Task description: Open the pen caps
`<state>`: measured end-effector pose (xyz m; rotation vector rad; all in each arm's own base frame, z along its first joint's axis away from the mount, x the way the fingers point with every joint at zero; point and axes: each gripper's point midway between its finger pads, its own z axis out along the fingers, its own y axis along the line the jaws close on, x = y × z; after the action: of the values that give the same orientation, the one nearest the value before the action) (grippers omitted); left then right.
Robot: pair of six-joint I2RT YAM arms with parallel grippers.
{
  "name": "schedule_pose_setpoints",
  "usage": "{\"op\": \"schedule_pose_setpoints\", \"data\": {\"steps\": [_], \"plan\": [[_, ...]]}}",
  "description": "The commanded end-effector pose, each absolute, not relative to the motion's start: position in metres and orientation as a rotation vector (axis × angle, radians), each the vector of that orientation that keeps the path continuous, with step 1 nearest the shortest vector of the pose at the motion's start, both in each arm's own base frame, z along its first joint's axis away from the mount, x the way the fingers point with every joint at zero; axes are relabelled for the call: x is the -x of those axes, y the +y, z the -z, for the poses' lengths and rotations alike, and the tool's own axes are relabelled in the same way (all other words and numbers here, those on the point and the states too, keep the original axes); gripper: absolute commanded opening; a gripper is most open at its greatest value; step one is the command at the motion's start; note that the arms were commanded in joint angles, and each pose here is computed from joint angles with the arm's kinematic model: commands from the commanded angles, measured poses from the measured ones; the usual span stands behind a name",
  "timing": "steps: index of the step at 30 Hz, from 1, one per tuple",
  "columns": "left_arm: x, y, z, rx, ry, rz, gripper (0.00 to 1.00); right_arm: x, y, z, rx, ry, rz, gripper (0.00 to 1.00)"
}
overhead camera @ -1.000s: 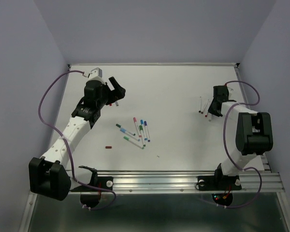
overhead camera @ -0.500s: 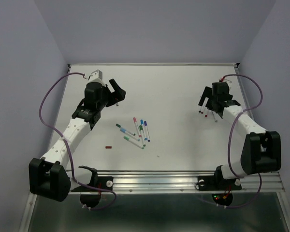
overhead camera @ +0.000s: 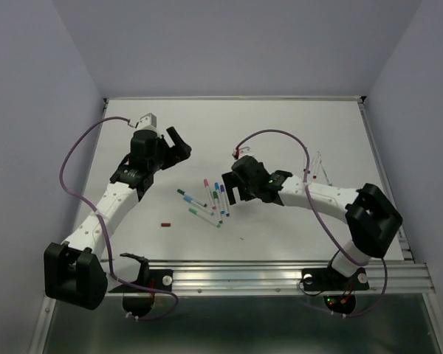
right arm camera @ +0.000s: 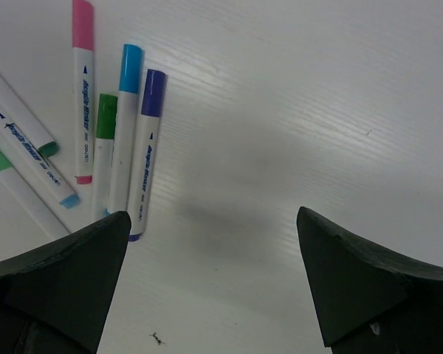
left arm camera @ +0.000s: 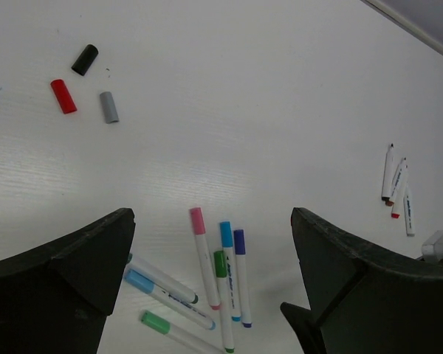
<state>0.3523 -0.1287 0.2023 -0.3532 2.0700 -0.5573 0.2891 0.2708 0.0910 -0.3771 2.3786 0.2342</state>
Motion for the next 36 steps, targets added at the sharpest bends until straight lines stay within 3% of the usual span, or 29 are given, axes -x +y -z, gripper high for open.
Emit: {"op": "schedule_pose_setpoints", "data": {"steps": [1, 26, 27, 28, 30, 31, 34, 36], "plan": [[-0.346, -0.125, -0.209, 0.36, 2.043, 0.555, 0.99, -0.3, 0.29, -0.092, 0.351, 2.355, -0.176, 1.0], [-0.342, -0.126, -0.207, 0.357, 2.037, 0.575, 0.99, -0.295, 0.312, -0.029, 0.408, 2.45, -0.06, 0.98], [-0.342, -0.126, -0.207, 0.357, 2.037, 0.575, 0.99, -0.294, 0.312, -0.027, 0.403, 2.454, -0.058, 0.95], [-0.342, -0.126, -0.207, 0.358, 2.037, 0.574, 0.99, -0.292, 0.312, -0.025, 0.39, 2.464, -0.063, 0.82], [-0.342, -0.126, -0.208, 0.357, 2.035, 0.574, 0.99, -0.289, 0.309, -0.02, 0.389, 2.479, -0.062, 0.66], [-0.342, -0.126, -0.207, 0.356, 2.037, 0.573, 0.99, -0.287, 0.309, -0.018, 0.387, 2.485, -0.06, 0.5], [-0.343, -0.126, -0.208, 0.354, 2.036, 0.572, 0.99, -0.283, 0.306, -0.009, 0.402, 2.506, -0.056, 0.33], [-0.343, -0.126, -0.208, 0.35, 2.036, 0.572, 0.99, -0.276, 0.309, -0.001, 0.433, 2.531, -0.092, 0.28]]}}
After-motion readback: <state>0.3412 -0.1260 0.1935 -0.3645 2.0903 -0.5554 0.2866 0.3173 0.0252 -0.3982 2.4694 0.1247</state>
